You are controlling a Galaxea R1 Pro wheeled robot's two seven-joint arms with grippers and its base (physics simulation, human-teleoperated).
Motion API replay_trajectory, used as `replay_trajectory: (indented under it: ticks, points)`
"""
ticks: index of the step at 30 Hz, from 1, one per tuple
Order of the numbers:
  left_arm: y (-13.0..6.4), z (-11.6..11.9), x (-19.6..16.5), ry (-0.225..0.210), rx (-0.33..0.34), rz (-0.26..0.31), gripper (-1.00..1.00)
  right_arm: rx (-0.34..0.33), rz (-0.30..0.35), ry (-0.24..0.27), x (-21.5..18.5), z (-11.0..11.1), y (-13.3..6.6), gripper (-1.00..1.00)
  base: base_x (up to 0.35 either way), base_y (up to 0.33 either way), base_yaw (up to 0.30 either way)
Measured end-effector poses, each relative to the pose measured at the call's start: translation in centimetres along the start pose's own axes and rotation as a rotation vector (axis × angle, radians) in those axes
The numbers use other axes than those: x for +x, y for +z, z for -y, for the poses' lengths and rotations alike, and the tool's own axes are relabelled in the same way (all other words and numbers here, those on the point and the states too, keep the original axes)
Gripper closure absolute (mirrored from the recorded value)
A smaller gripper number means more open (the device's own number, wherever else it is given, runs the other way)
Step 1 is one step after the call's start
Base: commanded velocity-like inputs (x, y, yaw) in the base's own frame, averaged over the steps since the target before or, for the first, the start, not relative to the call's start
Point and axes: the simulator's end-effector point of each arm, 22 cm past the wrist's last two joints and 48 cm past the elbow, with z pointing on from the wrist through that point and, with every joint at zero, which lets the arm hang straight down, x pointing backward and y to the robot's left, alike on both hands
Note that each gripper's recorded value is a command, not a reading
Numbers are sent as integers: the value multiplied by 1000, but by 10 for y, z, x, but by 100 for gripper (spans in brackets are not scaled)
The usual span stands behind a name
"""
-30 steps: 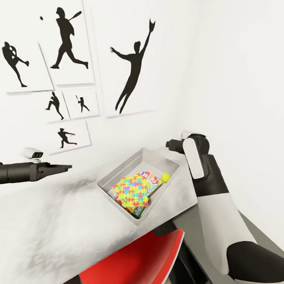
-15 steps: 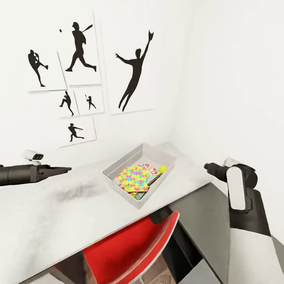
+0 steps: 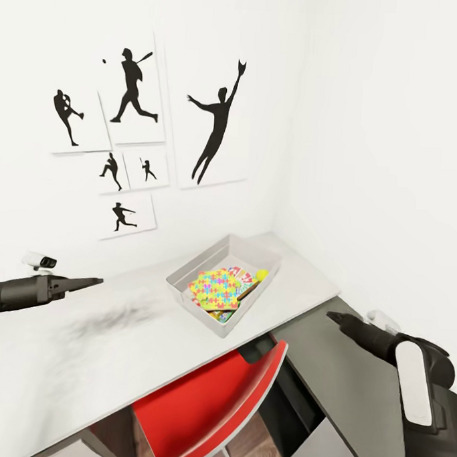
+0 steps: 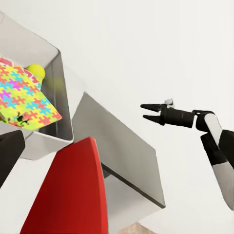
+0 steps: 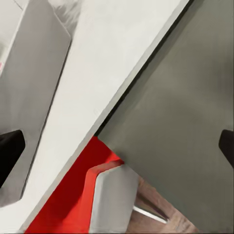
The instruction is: Put all the toys in the child's room - the three board games (two on the bed and one on the table), the two jigsaw puzzles on the table, and the tennis ball on the table - inside the toy box on the table in the child's room.
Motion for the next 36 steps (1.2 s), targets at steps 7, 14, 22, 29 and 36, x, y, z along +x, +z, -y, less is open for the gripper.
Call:
replay_trajectory:
  ticks: [7,14,22,29,36]
  points:
    - [-4,-8,37,-75,-10,-27,-100,-328,43,137,5,-17,-32,-100,-1,0,0]
    - [-7,-15,69,-150,-18,-44,-100,-500,136,190,9,-5,-70,-100,0,0,0]
    - [-9,-14,73,-156,-22,-44,-100,-546,160,191,8,-8,-82,-100,0,0,0]
    - [-7,-8,72,-150,-11,-36,-100,-562,183,199,1,-5,-90,-100,0,0,0]
    - [-8,-6,70,-146,-9,-32,-100,-566,201,201,0,-7,-91,-100,0,0,0]
